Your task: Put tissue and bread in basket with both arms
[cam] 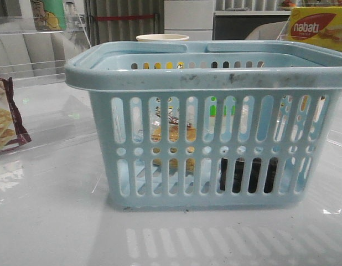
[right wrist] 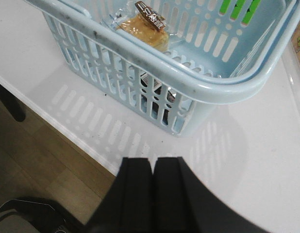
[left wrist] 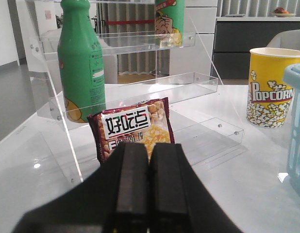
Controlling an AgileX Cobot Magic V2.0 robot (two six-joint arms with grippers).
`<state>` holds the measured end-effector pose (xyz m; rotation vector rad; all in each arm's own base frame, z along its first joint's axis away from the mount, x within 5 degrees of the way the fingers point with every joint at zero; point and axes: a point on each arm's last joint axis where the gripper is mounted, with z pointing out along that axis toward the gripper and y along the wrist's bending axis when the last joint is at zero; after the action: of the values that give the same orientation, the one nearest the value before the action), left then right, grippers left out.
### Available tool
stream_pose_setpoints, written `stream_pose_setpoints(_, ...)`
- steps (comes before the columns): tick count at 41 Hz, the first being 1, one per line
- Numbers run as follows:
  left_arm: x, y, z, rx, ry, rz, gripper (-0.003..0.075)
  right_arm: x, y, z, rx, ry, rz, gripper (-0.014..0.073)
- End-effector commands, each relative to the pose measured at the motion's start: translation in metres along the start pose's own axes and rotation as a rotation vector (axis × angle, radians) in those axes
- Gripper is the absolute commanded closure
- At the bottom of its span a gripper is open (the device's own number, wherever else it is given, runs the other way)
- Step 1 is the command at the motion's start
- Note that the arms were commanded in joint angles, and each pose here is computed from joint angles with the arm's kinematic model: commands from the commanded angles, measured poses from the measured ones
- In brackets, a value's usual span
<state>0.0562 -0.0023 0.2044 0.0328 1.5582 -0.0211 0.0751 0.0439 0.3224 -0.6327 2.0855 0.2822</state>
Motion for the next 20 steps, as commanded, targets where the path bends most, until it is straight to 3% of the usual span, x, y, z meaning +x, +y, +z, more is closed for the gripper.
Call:
stream_pose_setpoints(1,-0.0112,0.0010,-0.0022,-0.007,-0.126,-0.008,0.0624,-0.0129,-0.0014,-0.0052,0.015,-0.094,-0.008,0.0540)
stream_pose_setpoints(20,-0.0115,-0.0001,-0.0022,0.008,-0.129,0.024,0.0624,-0.0129,-0.0014,-0.0052,0.015,-0.094,-0.008,0.0540)
